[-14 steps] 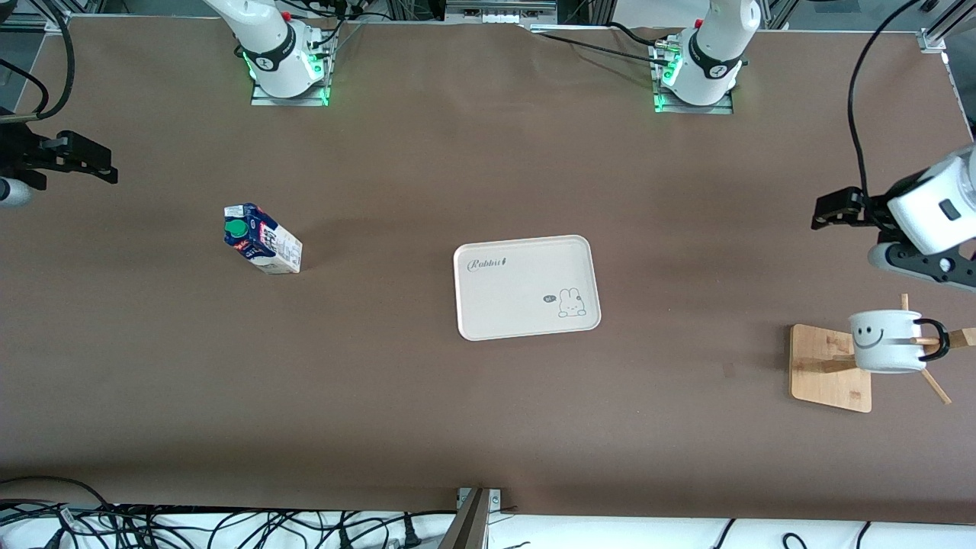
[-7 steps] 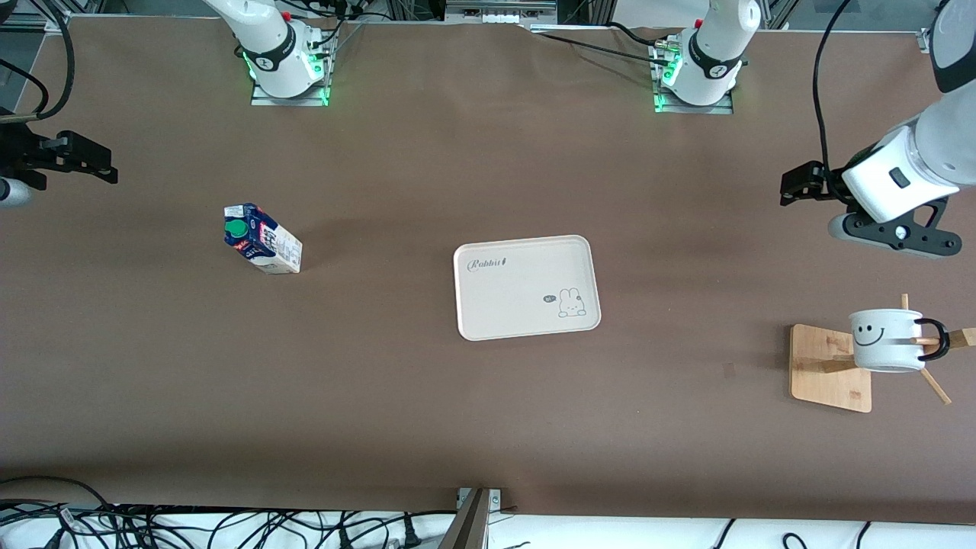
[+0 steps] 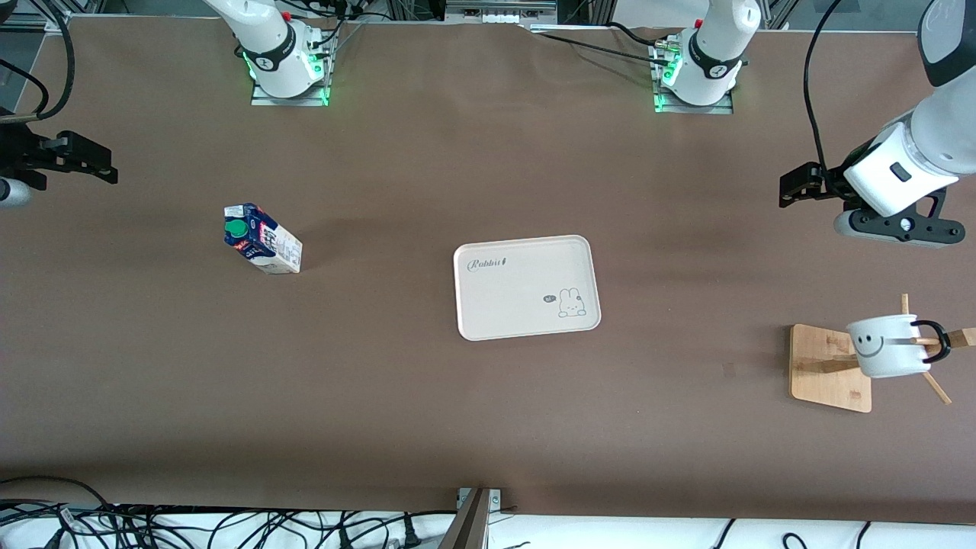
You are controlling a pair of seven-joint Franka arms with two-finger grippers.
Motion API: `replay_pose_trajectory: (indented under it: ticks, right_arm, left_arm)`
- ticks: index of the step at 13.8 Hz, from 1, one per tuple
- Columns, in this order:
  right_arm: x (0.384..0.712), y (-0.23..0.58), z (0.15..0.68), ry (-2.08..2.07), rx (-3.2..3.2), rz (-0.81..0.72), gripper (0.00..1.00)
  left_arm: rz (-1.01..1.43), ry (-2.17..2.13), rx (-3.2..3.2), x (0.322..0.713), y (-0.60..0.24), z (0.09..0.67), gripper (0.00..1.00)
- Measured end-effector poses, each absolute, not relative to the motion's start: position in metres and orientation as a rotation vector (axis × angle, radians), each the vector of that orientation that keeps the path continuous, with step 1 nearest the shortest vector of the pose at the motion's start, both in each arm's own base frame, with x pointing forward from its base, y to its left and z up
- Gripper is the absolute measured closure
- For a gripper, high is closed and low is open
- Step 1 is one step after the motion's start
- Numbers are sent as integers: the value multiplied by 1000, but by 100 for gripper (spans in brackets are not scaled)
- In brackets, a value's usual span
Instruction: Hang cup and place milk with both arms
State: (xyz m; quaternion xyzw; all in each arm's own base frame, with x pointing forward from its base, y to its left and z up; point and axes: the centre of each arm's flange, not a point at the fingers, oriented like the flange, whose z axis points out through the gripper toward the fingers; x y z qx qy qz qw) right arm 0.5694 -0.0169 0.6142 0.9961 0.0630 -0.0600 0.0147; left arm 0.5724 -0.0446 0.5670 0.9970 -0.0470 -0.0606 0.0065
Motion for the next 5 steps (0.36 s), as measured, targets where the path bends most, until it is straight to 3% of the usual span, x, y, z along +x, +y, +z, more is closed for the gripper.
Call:
replay_pose_trajectory:
  ticks: [5]
  right_arm:
    - [569,-17,614,196,3100,-187,0]
  left_arm:
    - [-126,-87,3117,577,-32,571,0]
